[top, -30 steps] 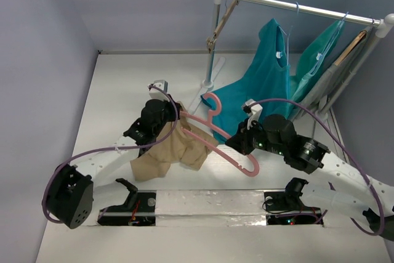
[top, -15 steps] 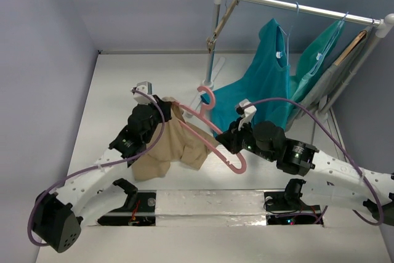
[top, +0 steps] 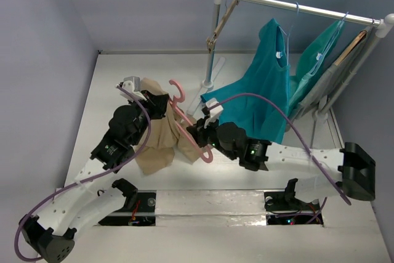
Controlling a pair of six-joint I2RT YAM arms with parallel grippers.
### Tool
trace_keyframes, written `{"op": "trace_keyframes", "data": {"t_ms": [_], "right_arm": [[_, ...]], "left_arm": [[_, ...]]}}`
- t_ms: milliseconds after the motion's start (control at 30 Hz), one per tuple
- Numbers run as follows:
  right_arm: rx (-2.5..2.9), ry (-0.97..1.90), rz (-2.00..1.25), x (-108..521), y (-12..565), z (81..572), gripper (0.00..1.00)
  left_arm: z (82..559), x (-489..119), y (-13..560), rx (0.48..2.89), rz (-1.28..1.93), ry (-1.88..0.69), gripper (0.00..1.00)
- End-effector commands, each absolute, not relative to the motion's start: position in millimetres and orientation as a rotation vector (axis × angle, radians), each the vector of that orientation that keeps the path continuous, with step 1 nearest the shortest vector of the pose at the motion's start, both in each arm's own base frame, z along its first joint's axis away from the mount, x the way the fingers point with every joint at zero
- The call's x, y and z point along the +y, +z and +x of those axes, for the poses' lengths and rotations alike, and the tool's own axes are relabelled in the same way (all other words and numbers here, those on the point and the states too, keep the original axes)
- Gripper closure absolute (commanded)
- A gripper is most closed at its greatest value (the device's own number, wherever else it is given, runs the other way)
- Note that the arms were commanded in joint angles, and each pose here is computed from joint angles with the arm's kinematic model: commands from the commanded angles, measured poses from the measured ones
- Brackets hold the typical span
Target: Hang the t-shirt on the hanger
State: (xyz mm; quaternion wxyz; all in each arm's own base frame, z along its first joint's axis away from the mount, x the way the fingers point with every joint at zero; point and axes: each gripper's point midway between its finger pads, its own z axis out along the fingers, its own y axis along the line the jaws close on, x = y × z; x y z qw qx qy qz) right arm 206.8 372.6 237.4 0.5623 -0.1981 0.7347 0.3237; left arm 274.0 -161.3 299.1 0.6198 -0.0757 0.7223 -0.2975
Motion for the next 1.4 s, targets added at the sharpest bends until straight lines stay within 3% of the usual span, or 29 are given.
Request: {"op": "trace_keyframes", "data": {"t_ms": [0, 333, 600, 767, 867, 900, 967, 1367], "right_arm": [[1.425, 0.896, -0.346, 393.4, 325.1, 218.0, 1.00], [1.199, 1.049, -0.377, 409.0, 374.0, 207.8, 1.00], [1.063, 1.061, -0.218, 373.7, 410.0, 249.1, 1.00], [1.049, 1.037, -0.231, 384.8, 409.1, 264.0, 1.00], [1.030, 1.044, -0.209, 376.3, 406.3, 260.8, 1.00], [1.039, 1.040, -0.205, 371.6, 399.2, 259.1, 1.00], [1.031, 1.035, -0.183, 363.6, 396.6, 258.0, 1.00], [1.081, 1.003, -0.192, 354.5, 367.1, 253.2, 1.00]], "left_arm": [[254.4, -169.3, 354.4, 1.563, -0.097, -0.801, 1.00], [238.2, -169.8, 386.8, 1.569, -0.036, -0.833, 1.00], [224.3, -191.6, 387.5, 1.590, 0.052, -0.963, 1.00], [224.1, -201.9, 380.6, 1.635, 0.120, -0.968, 1.00], [227.4, -184.9, 383.5, 1.605, 0.036, -0.913, 0.78], [232.0, -175.3, 387.9, 1.579, -0.022, -0.880, 0.64], [232.7, -165.2, 391.2, 1.549, -0.075, -0.862, 0.55], [270.0, -147.5, 412.8, 1.417, -0.370, -0.842, 0.39]]}}
